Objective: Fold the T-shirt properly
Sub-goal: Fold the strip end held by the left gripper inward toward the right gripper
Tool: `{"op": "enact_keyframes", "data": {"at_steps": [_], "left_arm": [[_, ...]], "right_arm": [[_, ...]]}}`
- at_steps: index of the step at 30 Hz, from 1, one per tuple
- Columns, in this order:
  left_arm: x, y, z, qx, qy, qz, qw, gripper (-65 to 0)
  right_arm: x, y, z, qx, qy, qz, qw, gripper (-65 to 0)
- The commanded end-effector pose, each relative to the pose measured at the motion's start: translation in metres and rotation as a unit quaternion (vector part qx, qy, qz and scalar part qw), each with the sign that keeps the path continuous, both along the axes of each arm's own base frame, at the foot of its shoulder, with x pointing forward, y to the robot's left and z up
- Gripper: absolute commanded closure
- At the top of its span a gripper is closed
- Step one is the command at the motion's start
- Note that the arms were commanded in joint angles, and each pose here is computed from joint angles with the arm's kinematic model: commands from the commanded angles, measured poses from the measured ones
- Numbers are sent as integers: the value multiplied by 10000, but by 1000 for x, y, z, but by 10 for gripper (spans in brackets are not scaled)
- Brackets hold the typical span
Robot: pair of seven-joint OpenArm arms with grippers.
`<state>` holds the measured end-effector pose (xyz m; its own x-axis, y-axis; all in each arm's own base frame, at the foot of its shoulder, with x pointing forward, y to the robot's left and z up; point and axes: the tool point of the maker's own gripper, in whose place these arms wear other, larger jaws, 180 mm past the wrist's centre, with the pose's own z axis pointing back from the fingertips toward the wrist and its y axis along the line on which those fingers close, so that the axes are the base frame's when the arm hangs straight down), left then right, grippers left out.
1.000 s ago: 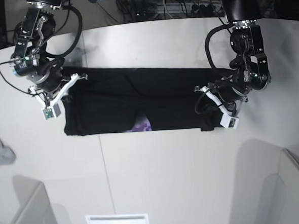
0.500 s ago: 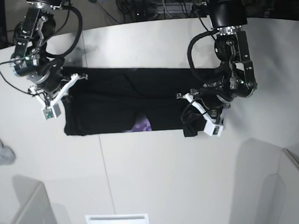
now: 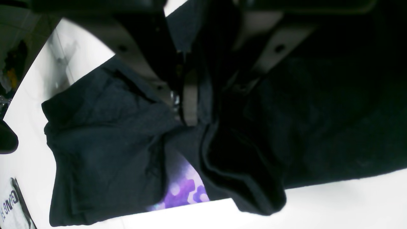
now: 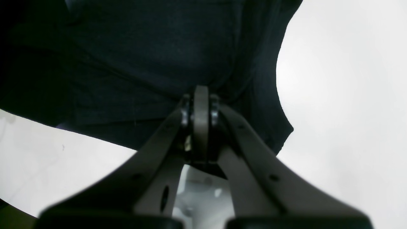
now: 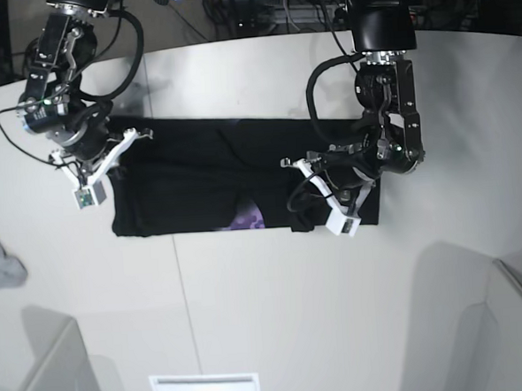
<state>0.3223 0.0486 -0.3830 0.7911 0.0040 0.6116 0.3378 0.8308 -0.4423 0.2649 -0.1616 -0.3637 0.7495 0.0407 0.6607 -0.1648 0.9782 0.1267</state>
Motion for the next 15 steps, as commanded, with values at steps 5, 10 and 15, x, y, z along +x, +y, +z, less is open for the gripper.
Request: {"op": "enact_keyframes", "data": {"at_steps": [5, 10, 15], "left_arm": [[14, 1, 14, -173, -108, 293, 9994, 0], [13, 0, 13, -181, -100, 285, 9994, 0], [13, 0, 13, -176, -87, 278, 9994, 0]], "right_arm": [[11, -1, 13, 13, -273, -15, 9996, 0], [13, 0, 14, 20, -296, 7, 9996, 0], [13, 1, 14, 22, -303, 15, 9995, 0]]}}
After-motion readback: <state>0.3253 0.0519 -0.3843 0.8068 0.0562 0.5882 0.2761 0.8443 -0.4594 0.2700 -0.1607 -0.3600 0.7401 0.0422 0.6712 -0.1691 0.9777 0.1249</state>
